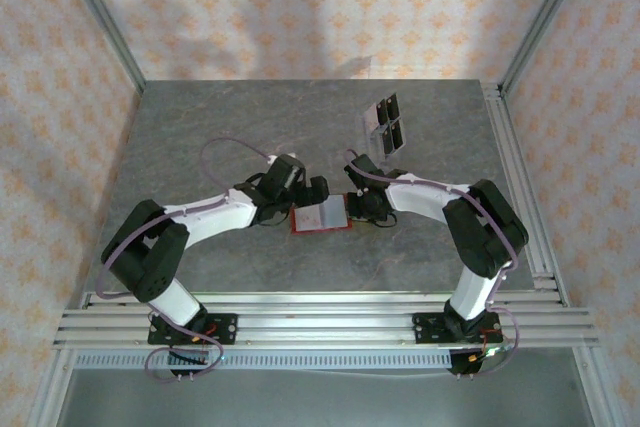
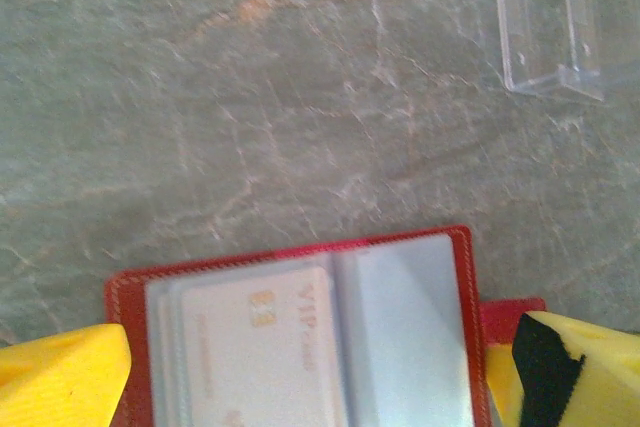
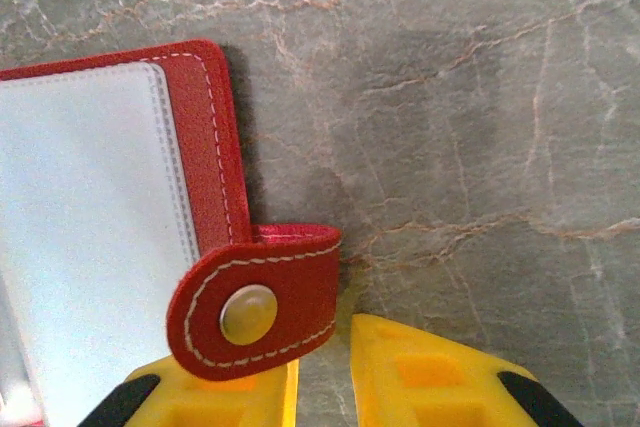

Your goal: Put the credit cards into the card holder

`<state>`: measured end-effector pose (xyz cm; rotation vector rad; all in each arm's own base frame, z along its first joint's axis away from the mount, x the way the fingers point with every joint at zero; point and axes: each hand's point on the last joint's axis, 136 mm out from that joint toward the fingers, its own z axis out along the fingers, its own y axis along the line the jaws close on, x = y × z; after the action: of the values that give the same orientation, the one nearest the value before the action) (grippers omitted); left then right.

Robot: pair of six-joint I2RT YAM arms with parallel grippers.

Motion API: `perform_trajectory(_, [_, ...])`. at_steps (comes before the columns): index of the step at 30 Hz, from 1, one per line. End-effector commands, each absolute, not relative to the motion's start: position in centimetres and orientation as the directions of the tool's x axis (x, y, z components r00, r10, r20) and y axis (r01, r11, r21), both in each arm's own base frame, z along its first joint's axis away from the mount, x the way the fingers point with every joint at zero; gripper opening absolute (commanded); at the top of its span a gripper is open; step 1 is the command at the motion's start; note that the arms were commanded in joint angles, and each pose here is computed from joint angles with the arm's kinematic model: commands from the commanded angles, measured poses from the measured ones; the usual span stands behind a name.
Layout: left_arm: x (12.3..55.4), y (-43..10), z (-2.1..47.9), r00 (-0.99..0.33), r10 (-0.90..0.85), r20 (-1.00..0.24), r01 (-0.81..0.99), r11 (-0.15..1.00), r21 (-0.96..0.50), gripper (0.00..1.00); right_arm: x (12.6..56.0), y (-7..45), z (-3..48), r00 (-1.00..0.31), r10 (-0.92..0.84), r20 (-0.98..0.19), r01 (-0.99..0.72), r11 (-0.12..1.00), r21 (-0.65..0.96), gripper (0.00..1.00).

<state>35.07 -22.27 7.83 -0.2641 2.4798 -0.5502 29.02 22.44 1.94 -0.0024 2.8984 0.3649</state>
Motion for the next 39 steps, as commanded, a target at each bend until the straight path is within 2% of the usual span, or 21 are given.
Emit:
perform_trajectory(1, [35.8, -21.2, 6.8, -0.823, -0.275, -0.497, -0.075, 0.92, -0.384, 1.0, 28.2, 22.8, 0.0, -0.984, 0.015, -0.178, -0.031, 0.967, 0.255, 0.21])
perform_trajectory(11, [36.8, -22.3, 4.7, -0.849, -0.247, -0.467, -0.066, 0.927, -0.37, 1.0, 28.2, 23.0, 0.0, -0.985, 0.015, -0.171, -0.031, 0.965, 0.262, 0.2])
perform_trajectory(28, [36.2, -22.0, 3.7, -0.854, -0.243, -0.46, -0.072, 0.931, -0.358, 1.0, 28.0, 23.1, -0.1, -0.987, 0.01, -0.161, -0.034, 0.963, 0.269, 0.19])
perform_trajectory(39, [35.9, -24.4, 6.5, -0.847, -0.247, -0.471, -0.005, 0.89, -0.456, 1.0, 28.0, 23.3, -0.3, -0.988, 0.011, -0.156, -0.032, 0.961, 0.273, 0.18])
